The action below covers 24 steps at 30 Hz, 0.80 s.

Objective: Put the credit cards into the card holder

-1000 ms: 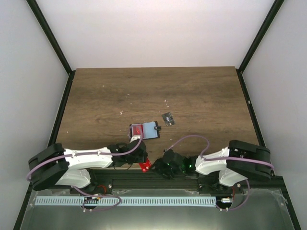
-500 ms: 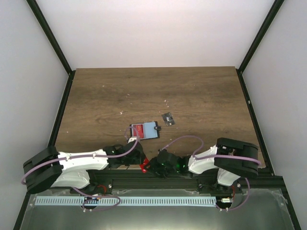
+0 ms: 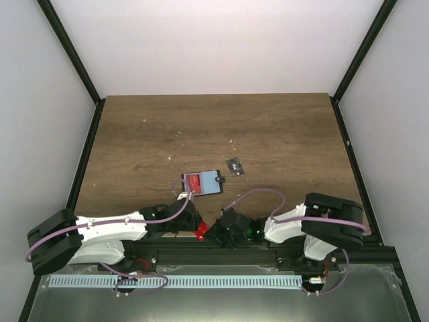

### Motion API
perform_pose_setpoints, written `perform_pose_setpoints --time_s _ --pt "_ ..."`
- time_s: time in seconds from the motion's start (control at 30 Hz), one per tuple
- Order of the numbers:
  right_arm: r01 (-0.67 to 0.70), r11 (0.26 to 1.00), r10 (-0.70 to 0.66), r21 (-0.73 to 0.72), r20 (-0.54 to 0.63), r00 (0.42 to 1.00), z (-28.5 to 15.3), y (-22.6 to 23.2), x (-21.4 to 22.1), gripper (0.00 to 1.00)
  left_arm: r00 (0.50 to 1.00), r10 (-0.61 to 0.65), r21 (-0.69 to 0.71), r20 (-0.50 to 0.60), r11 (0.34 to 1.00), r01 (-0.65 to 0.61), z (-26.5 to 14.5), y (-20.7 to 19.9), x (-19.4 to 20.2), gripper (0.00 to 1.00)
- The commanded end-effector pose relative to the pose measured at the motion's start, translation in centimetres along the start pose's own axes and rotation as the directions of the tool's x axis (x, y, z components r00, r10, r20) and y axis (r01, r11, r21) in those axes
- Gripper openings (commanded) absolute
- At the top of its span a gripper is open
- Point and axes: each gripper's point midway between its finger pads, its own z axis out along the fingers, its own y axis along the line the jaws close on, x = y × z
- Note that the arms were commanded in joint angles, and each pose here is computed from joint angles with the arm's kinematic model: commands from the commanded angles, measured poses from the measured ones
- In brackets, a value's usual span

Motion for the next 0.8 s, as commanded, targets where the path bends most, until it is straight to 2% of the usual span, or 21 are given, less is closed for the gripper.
perform_pose_setpoints --time_s 0.0,0.13,0.43,0.6,0.77 --pt "0.059 0.983 -0.042 -0.175 0.099 0.994 -1.1 5.8 -2.0 0.08 0.991 0.006 0.017 -0.135 1.0 -0.004 0.0 0.4 3.1 0.48" --pt "0.079 0.982 -0.063 -0.171 0.099 0.993 -1.4 6.0 -1.9 0.01 0.995 0.004 0.027 -0.104 1.0 -0.001 -0.5 -0.3 2.0 0.47" --pt "0.133 0.967 -0.104 -0.219 0.136 0.985 -3.4 6.6 -3.1 0.01 1.0 0.002 0.024 0.02 1.0 -0.002 -3.4 -1.9 -2.6 0.48" --pt "0.193 0.936 -0.128 -0.295 0.226 0.966 -6.8 8.2 -5.3 0.01 0.994 -0.003 0.062 0.112 0.998 -0.004 -6.3 -3.0 -6.8 0.5" --pt "0.27 0.906 -0.137 -0.325 0.378 0.916 -11.0 10.1 -9.5 0.01 0.979 -0.037 0.131 0.202 0.991 0.01 -8.9 -4.3 -12.1 0.51"
